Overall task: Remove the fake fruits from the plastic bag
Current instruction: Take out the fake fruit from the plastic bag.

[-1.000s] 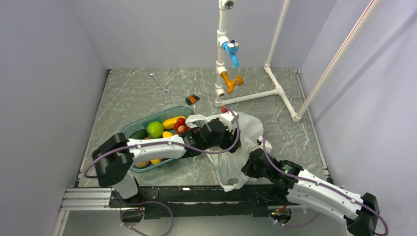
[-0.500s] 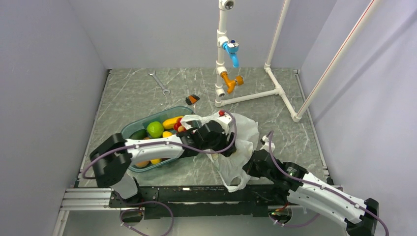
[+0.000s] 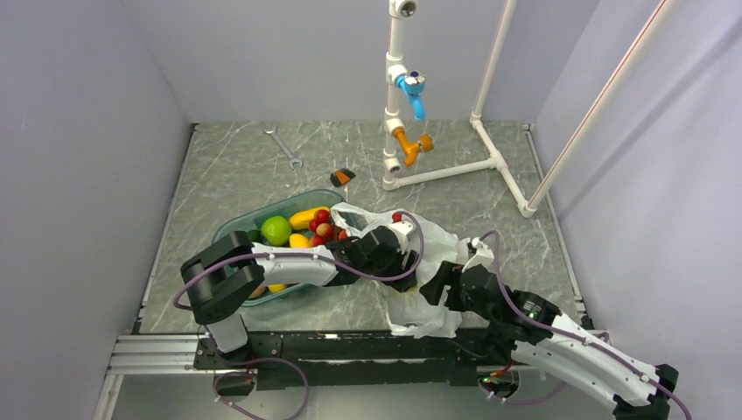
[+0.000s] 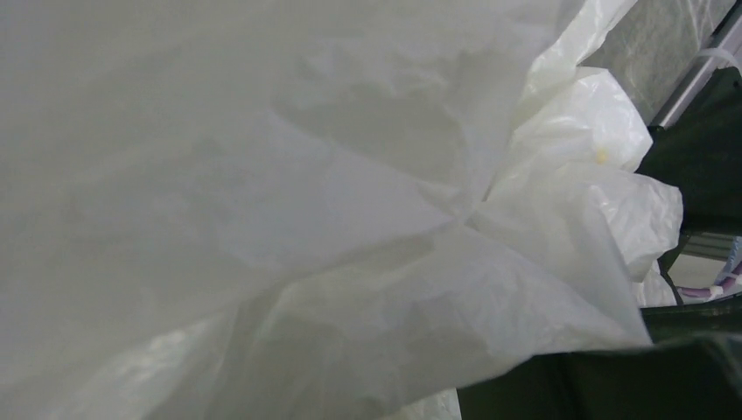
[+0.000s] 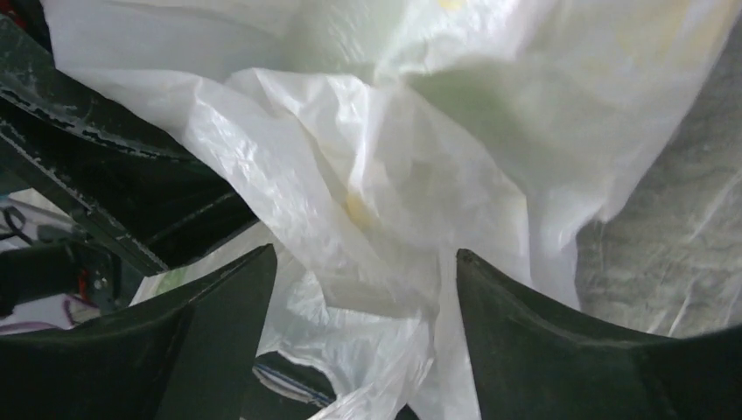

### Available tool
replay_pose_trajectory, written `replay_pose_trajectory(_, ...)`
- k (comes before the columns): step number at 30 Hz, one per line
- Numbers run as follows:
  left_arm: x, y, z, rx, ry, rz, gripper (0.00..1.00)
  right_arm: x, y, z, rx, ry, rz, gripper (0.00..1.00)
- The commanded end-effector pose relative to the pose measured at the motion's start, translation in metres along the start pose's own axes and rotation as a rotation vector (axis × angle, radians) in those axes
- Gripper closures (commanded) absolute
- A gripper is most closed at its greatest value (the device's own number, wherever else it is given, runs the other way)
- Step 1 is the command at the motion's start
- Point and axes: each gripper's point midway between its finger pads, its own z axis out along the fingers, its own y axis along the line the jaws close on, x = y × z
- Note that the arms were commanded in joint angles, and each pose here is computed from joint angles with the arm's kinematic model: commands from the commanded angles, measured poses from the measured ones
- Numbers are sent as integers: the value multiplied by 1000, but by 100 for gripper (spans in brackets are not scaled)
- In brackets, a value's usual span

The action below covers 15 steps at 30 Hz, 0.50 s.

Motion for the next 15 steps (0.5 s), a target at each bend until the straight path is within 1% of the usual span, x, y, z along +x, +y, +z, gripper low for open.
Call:
replay_pose_trajectory(1, -16, -22, -10, 100, -49, 10, 60, -14, 25, -2, -81, -34, -30, 16)
replay_pose_trajectory(2, -15, -22, -8, 100, -46, 7, 55, -15, 28, 0, -79, -28, -35, 13)
replay_pose_trajectory(5, -13, -19, -1, 88, -37, 9, 42, -17, 26, 8, -15, -16, -59, 9)
replay_pose_trajectory(8, -10, -17, 1, 79, -28, 23, 35, -23, 21, 13, 63, -25, -72, 10)
replay_pose_trajectory(10, -9, -16, 0, 85, -31, 27, 28, -28, 18, 13, 89, -45, -67, 11)
replay_pose_trajectory(11, -8, -17, -2, 91, -33, 30, 24, -30, 19, 13, 86, -58, -66, 17)
replay_pose_trajectory(12, -7, -17, -4, 95, -36, 33, 12, -32, 20, 12, 78, -69, -70, 26)
replay_pose_trajectory(13, -6, -17, -7, 96, -38, 35, 5, -34, 19, 13, 77, -82, -69, 35)
replay_pose_trajectory(14, -5, -16, -9, 95, -39, 39, 1, -35, 17, 13, 82, -96, -59, 41)
replay_pose_trajectory(15, -4, -15, -12, 93, -41, 42, 1, -36, 13, 13, 90, -107, -51, 45)
